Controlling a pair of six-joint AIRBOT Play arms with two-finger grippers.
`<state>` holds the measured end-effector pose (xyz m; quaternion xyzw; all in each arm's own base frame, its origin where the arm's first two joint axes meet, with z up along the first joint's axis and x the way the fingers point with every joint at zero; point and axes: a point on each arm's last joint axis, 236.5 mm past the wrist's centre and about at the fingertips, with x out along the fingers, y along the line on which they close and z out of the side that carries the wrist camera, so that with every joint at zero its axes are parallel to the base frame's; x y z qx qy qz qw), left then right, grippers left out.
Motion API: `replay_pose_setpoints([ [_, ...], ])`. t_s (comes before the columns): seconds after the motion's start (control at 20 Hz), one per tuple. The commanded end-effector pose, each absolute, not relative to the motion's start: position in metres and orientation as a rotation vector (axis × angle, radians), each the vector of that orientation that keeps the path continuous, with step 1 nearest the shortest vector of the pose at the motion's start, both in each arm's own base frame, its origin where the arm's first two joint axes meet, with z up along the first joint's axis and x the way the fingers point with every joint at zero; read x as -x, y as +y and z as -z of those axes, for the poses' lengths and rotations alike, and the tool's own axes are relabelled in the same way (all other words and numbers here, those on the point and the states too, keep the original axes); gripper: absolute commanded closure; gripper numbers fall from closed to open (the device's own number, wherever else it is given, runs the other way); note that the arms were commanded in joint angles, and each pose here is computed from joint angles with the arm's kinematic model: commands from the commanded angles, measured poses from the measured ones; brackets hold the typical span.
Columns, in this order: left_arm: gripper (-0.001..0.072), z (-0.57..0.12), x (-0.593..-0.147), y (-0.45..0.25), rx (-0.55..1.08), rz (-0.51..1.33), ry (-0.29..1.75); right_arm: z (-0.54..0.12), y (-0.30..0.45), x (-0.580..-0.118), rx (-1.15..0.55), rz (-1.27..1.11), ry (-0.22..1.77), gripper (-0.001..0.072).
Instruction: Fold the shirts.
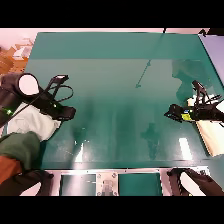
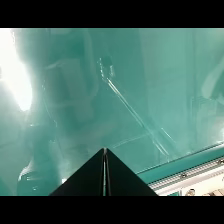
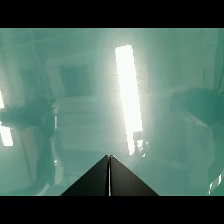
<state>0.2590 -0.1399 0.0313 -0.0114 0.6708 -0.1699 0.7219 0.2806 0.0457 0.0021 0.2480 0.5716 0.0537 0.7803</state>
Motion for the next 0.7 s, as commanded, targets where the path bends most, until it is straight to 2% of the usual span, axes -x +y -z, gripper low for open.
replay_pose_setpoints([
  [0.0, 0.0680, -0.031, -0.259, -0.140, 0.024, 0.375, 1.481, -0.002, 0.046, -0.280, -0.536, -0.117, 1.235, 0.0695],
  [0.35, 0.0680, -0.028, -0.264, -0.121, -0.044, 0.317, 1.471, -0.002, 0.046, -0.280, -0.536, -0.117, 1.235, 0.0695],
  [0.55, 0.0675, -0.025, -0.275, -0.067, -0.163, 0.074, 1.460, -0.002, 0.046, -0.280, -0.536, -0.117, 1.235, 0.0694],
  [0.65, 0.0003, -0.029, -0.289, -0.039, -0.214, -0.057, 1.406, -0.002, 0.046, -0.280, -0.536, -0.117, 1.235, 0.0695],
])
